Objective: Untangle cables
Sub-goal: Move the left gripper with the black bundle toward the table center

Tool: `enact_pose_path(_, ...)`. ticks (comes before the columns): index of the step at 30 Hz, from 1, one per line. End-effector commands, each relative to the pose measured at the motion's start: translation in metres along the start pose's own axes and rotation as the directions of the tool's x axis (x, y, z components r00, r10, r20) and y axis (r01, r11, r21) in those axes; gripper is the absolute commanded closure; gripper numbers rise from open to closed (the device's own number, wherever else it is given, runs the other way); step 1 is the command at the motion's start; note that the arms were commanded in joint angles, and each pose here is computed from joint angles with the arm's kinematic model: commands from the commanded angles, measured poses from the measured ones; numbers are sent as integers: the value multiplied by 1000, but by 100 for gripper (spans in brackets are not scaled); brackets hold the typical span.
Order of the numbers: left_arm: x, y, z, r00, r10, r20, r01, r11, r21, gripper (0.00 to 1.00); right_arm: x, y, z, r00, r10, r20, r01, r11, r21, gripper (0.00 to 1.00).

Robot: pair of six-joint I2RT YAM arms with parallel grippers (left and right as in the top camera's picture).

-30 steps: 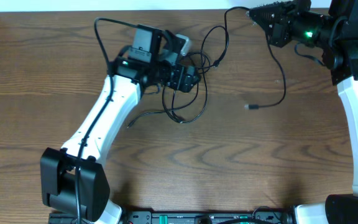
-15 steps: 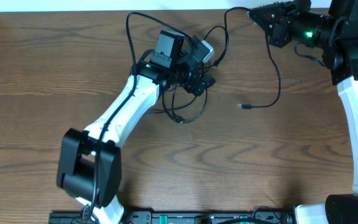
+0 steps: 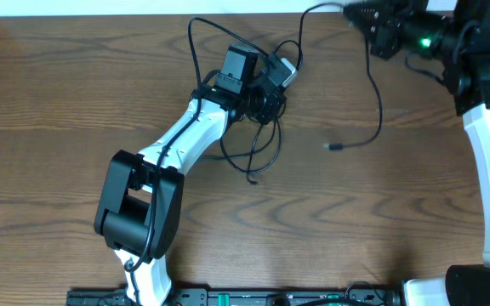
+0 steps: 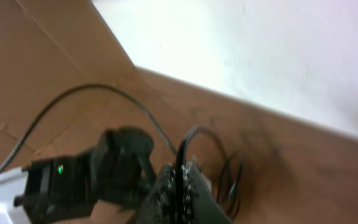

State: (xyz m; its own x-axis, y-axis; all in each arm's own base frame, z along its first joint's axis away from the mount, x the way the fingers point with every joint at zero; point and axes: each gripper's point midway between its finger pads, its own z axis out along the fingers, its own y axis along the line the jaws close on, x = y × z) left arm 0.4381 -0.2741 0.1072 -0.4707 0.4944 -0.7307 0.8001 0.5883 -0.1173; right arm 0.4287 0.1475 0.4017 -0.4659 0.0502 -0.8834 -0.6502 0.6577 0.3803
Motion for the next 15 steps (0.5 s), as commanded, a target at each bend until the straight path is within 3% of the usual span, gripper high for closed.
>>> enact_pose_path(1, 4, 5, 0, 1000, -13, -8, 13, 1000, -7, 93, -37, 19, -25, 993, -2, 117, 16, 993, -114, 99)
enact_pose_path(11, 20, 5, 0, 996, -45, -72, 43, 999, -21, 93, -97, 11, -82, 951, 39, 307, 17, 984, -177, 99)
enact_pose_path(15, 23, 4, 0, 995, -51, -84, 50, 999, -17, 93, -93, 6, -86, 956, 60, 288, -7, 983, -184, 99)
